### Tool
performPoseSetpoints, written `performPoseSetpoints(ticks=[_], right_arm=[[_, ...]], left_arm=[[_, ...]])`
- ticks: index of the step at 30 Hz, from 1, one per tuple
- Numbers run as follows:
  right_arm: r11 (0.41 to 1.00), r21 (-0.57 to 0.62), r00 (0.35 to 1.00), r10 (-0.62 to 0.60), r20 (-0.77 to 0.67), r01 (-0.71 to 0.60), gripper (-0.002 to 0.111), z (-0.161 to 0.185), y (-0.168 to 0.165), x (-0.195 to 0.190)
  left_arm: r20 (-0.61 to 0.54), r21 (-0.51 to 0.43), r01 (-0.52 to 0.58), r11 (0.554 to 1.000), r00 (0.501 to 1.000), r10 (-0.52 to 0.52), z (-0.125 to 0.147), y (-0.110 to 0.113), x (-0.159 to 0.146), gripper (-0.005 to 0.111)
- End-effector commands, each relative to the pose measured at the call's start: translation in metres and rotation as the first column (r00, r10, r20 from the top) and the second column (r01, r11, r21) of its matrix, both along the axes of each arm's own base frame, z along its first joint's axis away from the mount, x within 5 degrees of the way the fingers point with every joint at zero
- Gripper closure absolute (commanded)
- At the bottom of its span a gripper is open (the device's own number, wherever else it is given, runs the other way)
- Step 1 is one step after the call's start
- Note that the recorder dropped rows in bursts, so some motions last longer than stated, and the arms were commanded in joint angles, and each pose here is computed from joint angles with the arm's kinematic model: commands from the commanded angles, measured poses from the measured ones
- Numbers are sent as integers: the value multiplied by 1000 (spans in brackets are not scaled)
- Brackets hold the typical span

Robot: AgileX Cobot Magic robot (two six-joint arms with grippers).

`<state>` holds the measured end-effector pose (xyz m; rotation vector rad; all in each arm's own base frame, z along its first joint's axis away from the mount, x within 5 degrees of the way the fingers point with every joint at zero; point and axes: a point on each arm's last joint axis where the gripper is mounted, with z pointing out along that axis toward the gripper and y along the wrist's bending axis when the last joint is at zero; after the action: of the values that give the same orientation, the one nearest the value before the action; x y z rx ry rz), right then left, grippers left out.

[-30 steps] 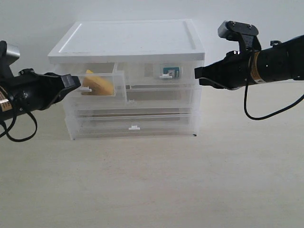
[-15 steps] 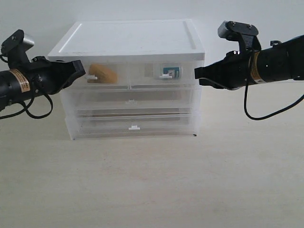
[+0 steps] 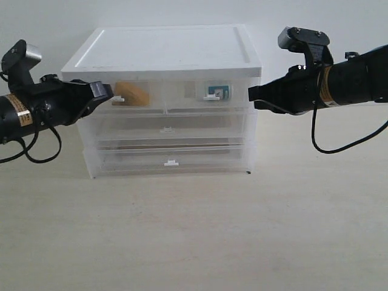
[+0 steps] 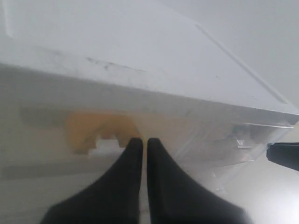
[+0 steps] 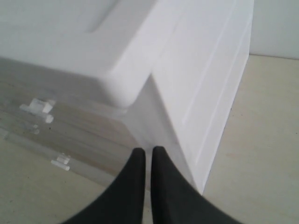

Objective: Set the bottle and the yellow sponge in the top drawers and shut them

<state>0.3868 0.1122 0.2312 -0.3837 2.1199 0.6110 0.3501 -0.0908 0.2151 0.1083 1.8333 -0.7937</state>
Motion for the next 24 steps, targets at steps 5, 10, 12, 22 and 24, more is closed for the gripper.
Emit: performPoseSetpoints(ticks=[5,10,12,22,24], right_arm=[[999,-34,997,-15,82,18,108,34,-5,-10],[996,-31,984,-72,164,78,108,66,-16,-41],[993,-43,975,-97,201,108,108,75,-25,-70],[982,176,772,-164,614,69,108,146,-58,-255],[978,204,734,-174,656,49,108,142,-63,-283]], left_arm=[[183,-57,-103,993,977,112,15,19,-71,103],[282,-122,-134,983,945,164,28,30,-118,103],[346,-138,-117,984,925,158,41,31,-136,103],[612,-219,-95,971,761,212,113,50,-245,103],[658,-210,-81,974,725,202,120,52,-267,103]])
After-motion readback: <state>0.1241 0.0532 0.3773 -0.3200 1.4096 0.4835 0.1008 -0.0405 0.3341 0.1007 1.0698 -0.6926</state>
